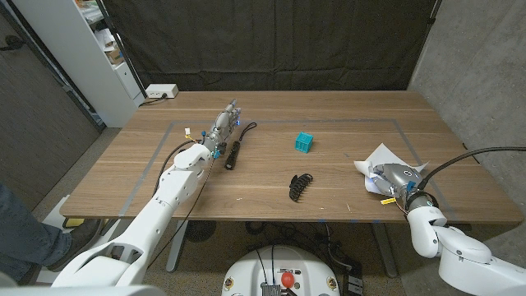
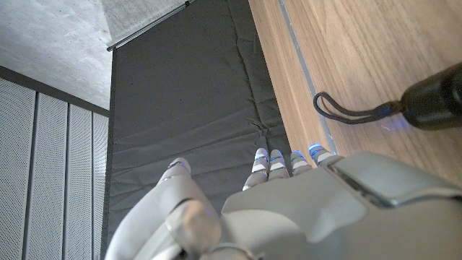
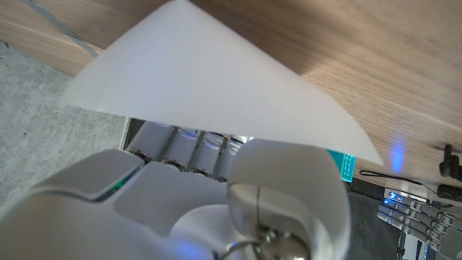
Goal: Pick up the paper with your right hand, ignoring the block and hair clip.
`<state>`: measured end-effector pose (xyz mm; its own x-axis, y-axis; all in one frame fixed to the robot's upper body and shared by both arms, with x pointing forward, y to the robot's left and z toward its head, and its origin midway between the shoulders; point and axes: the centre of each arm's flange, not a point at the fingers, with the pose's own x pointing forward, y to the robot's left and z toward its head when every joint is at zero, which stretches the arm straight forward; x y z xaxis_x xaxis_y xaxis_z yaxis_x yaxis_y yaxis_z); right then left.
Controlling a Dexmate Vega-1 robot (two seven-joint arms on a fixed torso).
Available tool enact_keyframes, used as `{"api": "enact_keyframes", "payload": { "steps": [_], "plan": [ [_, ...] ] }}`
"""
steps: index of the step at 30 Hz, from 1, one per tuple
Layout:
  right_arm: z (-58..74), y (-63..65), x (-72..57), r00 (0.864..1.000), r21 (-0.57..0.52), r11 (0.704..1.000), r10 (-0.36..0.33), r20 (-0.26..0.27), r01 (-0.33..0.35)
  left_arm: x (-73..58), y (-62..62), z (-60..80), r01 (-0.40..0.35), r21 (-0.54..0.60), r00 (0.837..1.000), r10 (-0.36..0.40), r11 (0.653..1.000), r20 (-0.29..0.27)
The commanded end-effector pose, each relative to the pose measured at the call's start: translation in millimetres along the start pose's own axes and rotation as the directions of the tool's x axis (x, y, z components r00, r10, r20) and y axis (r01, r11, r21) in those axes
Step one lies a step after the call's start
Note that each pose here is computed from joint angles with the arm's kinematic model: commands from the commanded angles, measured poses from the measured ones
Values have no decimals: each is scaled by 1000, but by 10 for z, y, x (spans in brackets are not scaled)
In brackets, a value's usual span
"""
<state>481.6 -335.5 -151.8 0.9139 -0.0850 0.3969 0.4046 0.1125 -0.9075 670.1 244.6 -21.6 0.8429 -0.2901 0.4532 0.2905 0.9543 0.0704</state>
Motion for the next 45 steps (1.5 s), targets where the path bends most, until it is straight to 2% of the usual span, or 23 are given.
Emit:
{"api": "enact_keyframes", "payload": {
  "steps": [1,25,45],
  "plan": [
    [64,-53,-21,995,12,995,-102,-2,102,14,32,22,1,1,1000,-1,1000,6],
    [132,-167,-126,984,16,984,-177,1,177,-53,55,27,5,0,1000,-5,1000,10],
    [176,-405,-183,972,29,971,-236,9,236,-95,80,35,6,-3,1000,-6,1000,24]
  ]
}}
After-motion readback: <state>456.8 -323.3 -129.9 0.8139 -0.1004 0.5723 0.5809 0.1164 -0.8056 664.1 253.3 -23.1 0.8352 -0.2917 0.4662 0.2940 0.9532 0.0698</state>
